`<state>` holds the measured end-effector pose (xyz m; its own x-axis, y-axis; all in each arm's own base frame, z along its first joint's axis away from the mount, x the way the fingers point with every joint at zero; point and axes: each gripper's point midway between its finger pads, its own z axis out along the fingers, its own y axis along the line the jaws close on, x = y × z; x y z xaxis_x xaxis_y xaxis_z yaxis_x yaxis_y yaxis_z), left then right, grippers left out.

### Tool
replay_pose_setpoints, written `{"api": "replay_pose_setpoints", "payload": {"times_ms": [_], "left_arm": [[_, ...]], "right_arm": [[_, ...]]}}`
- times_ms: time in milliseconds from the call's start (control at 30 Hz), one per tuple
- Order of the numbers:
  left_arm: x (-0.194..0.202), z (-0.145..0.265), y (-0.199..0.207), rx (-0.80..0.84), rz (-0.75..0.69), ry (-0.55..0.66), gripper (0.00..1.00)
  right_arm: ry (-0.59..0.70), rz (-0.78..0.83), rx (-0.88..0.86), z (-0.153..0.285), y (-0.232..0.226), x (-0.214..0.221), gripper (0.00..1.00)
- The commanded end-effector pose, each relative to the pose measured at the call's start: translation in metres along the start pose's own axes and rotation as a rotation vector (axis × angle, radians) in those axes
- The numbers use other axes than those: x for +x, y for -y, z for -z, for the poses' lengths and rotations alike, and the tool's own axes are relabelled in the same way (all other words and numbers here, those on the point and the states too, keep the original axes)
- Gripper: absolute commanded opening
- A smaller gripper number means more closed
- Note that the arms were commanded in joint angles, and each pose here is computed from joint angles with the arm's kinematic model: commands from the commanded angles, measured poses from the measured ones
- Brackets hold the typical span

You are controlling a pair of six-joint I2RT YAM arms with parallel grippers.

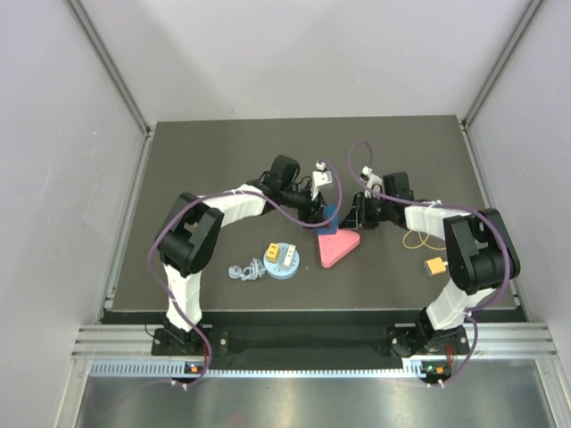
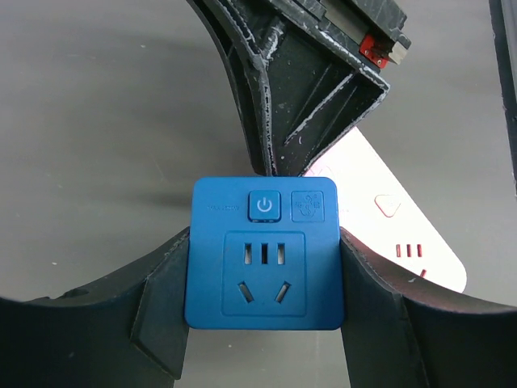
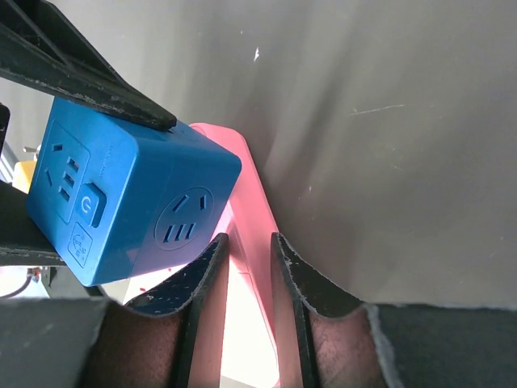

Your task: Insert the plug

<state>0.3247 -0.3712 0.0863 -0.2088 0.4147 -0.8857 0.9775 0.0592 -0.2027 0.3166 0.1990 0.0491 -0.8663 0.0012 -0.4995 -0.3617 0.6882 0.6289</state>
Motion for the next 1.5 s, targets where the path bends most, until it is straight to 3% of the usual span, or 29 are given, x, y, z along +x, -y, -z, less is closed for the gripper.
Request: {"api": "replay_pose_setpoints", "payload": {"times_ms": [0,167,300,400,467,700,967,1267,1467], "left_arm": [[0.097,0.009,0.041,0.05,0.3,-0.295,0.63],[0.09,0.012,0.039,0.033,0.281,-0.293,0.63],[0.084,0.014,0.037,0.009,0.267,-0.283,0.64],[0.079,0.015,0.036,-0.001,0.252,-0.26,0.66],[0.078,0.015,0.037,-0.004,0.247,-0.256,0.65],[0.074,0.015,0.04,-0.012,0.23,-0.25,0.65],[0.072,0.012,0.041,-0.05,0.225,-0.212,0.66],[0.072,0.011,0.041,-0.076,0.216,-0.192,0.66],[0.066,0.008,0.044,-0.084,0.205,-0.174,0.66]], "right_arm": [[-0.029,0.018,0.023,0.0,0.003,0.012,0.26],[-0.01,0.02,0.033,0.004,0.001,0.005,0.31],[0.043,-0.065,0.089,0.011,-0.001,-0.006,0.53],[0.102,-0.124,0.118,0.021,-0.005,-0.01,0.6],[0.147,-0.145,0.132,0.03,-0.009,-0.014,0.61],[0.212,-0.473,0.15,0.045,-0.02,0.018,0.63],[0.369,-0.668,0.184,0.05,-0.034,0.037,0.65],[0.463,-0.752,0.208,0.046,-0.02,0.049,0.66],[0.496,-0.73,0.143,0.037,-0.022,0.041,0.59]]}}
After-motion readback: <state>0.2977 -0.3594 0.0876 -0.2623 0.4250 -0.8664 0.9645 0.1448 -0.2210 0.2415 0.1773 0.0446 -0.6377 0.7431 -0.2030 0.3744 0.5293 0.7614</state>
